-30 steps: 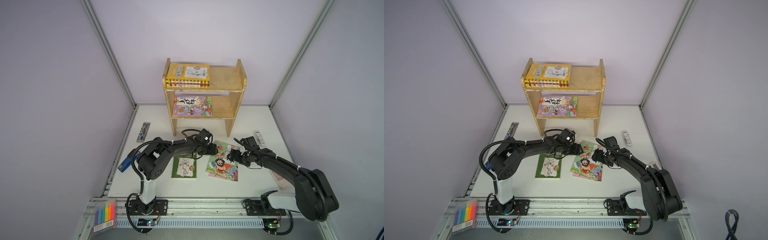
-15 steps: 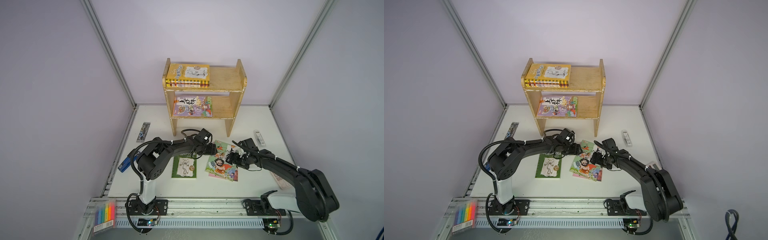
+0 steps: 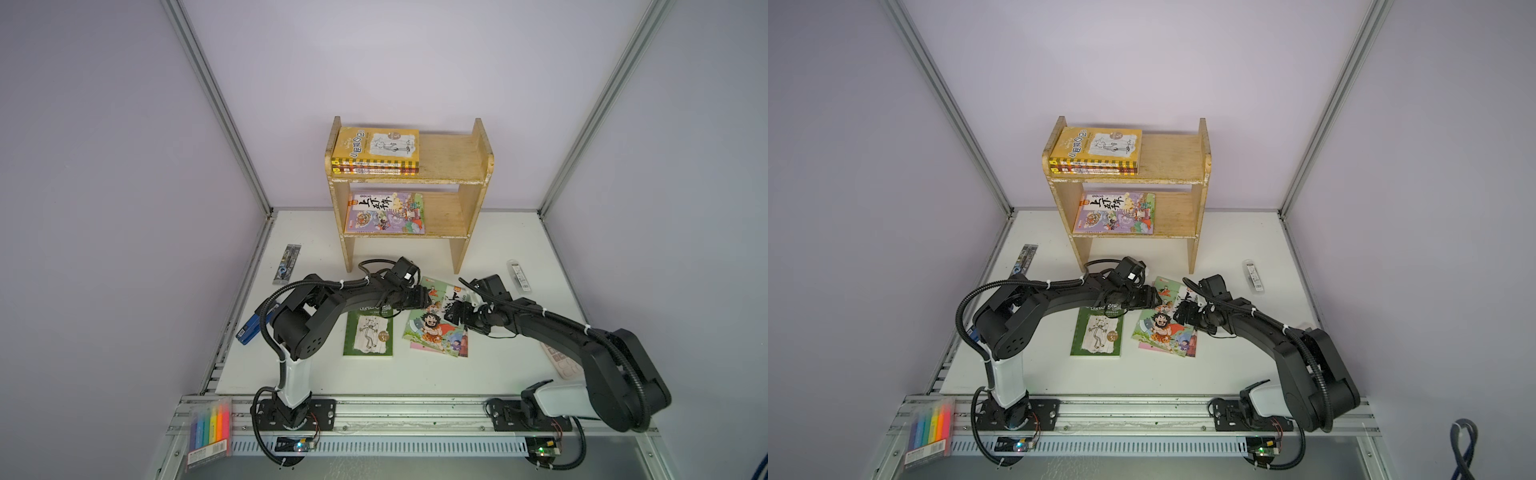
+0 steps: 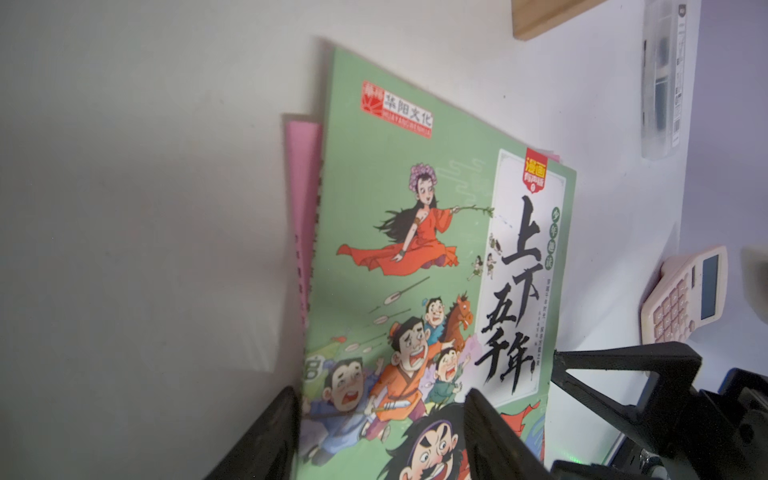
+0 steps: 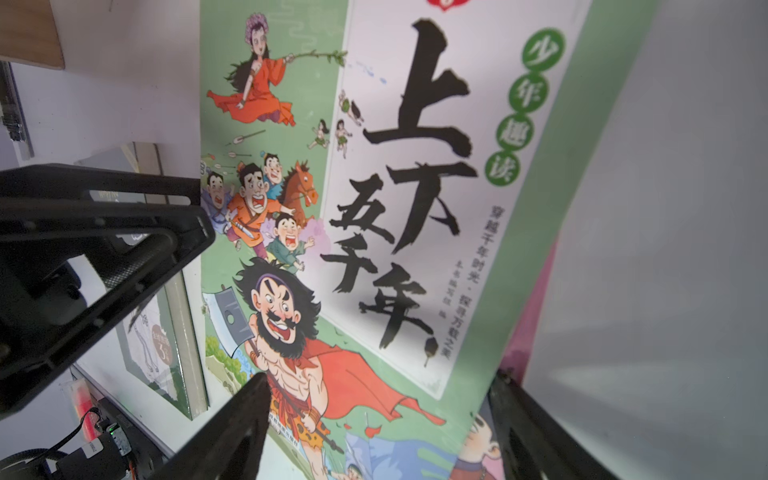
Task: Stacking books/files
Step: Pick up the book at the center of the table.
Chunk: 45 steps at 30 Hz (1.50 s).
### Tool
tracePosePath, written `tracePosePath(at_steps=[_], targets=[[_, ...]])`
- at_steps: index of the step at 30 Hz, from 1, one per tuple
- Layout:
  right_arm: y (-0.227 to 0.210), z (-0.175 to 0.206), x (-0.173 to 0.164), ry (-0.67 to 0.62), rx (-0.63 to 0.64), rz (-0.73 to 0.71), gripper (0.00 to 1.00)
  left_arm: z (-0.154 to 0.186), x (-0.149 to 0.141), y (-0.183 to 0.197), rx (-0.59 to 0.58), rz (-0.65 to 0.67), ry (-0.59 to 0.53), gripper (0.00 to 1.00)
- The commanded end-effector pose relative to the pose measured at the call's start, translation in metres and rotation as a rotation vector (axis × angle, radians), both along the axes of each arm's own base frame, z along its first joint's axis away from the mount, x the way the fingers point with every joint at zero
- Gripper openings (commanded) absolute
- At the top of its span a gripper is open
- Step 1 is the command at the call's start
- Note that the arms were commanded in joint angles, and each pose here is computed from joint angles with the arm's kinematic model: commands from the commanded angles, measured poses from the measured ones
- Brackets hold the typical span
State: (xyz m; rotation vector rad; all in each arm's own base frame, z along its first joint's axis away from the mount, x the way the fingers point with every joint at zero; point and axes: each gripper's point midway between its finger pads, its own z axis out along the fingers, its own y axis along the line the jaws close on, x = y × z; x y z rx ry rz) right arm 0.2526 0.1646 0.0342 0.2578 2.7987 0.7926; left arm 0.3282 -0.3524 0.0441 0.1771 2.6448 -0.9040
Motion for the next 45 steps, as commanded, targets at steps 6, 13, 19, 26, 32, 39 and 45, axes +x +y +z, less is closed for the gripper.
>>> tracePosePath(at_steps=[6, 13, 19, 26, 32, 39, 45], targets=[[0.005, -0.006, 0.007, -0.001, -0.022, 0.008, 0.83, 0.005, -0.004, -0.002, -0.061, -0.012, 0.024, 0.56], [0.001, -0.017, 0.011, 0.021, -0.064, -0.011, 0.83, 0.027, -0.004, -0.001, -0.107, -0.025, -0.02, 0.47], [-0.002, -0.02, 0.012, 0.025, -0.083, -0.014, 0.83, 0.049, -0.007, -0.015, -0.188, -0.072, -0.041, 0.43], [-0.004, -0.024, 0.011, 0.033, -0.099, -0.018, 0.83, 0.064, -0.012, -0.02, -0.208, -0.1, -0.068, 0.41], [-0.006, -0.025, 0.011, 0.031, -0.109, -0.019, 0.83, 0.058, -0.012, -0.014, -0.1, -0.084, -0.076, 0.3], [-0.005, -0.026, 0.011, 0.032, -0.108, -0.016, 0.83, 0.043, -0.011, -0.006, 0.024, -0.061, -0.063, 0.11], [-0.005, -0.027, 0.012, 0.036, -0.109, -0.009, 0.83, 0.029, -0.008, 0.005, 0.135, -0.043, -0.057, 0.06]])
